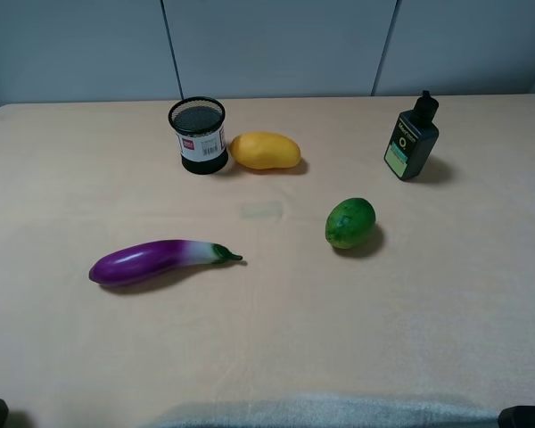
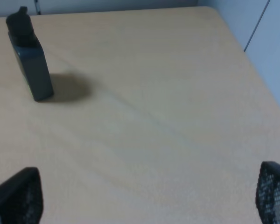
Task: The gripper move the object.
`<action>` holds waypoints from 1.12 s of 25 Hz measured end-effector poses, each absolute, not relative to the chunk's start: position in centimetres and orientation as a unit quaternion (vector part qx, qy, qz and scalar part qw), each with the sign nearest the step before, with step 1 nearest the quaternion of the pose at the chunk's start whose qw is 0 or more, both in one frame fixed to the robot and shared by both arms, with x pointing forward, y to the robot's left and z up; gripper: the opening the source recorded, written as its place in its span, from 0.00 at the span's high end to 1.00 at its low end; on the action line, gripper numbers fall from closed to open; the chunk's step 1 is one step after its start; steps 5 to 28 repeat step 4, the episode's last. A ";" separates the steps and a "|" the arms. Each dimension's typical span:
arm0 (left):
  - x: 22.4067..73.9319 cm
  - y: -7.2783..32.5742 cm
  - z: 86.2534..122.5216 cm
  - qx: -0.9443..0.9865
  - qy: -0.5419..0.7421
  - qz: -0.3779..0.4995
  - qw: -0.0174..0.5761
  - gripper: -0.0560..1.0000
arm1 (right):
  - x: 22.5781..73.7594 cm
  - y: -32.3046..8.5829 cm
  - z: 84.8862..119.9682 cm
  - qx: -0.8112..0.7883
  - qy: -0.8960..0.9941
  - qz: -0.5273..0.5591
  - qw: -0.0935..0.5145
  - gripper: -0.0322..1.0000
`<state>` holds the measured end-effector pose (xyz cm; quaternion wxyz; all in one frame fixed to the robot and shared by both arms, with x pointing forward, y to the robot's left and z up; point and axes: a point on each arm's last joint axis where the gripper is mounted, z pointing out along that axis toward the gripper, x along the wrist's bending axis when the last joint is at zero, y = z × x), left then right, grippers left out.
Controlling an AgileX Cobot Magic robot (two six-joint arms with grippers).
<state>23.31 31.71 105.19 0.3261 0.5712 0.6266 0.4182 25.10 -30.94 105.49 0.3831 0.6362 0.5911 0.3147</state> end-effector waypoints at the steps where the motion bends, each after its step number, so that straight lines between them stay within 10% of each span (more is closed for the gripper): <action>1: 23.3 31.7 105.2 0.571 0.627 0.418 0.326 0.20 | 25.1 -30.9 105.5 0.636 0.591 0.315 0.383 0.30; 28: 23.3 31.7 105.2 0.571 0.627 0.418 0.326 0.20 | 25.1 -30.9 105.5 0.636 0.591 0.315 0.383 0.30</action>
